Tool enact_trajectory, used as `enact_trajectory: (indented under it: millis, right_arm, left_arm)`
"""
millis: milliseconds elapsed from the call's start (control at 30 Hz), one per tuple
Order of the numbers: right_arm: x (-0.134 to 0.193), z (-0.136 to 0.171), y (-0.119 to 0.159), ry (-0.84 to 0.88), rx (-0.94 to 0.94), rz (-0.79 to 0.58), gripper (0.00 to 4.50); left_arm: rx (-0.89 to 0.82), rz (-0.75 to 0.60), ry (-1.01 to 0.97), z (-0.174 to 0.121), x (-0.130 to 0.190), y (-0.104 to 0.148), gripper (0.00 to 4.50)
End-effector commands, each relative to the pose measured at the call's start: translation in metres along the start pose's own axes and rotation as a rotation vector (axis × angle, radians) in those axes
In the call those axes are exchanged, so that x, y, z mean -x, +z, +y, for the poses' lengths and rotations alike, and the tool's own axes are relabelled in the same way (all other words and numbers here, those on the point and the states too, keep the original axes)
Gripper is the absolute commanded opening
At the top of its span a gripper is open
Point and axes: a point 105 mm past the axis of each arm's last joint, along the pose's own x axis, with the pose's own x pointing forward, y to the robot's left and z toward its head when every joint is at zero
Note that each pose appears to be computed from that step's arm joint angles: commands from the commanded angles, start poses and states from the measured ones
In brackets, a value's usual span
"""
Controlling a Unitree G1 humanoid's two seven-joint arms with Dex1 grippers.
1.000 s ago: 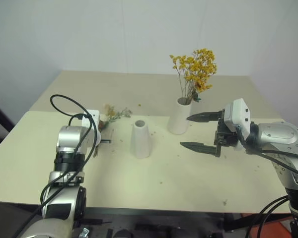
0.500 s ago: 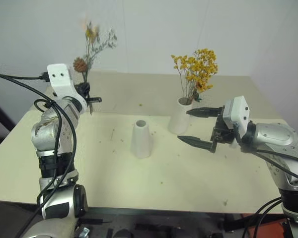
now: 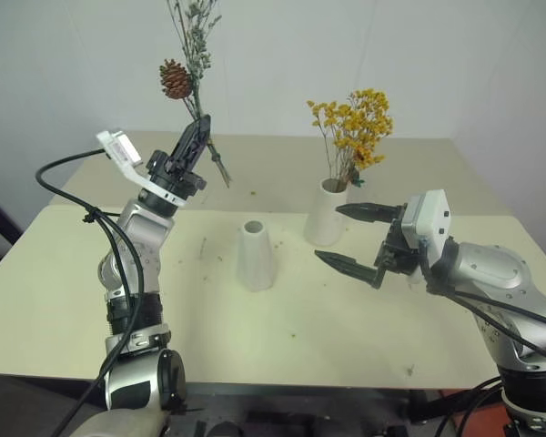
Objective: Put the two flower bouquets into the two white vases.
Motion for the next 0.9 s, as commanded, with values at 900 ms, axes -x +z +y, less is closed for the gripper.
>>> enact_trajectory:
  millis: [900]
  right_arm:
    - [0.004,0.006,0.008,-0.124,0.087,-0.021,4.5]
  left_arm:
    - [0.093,0.011,-0.249,-0.007,0.016,-0.037,0.03]
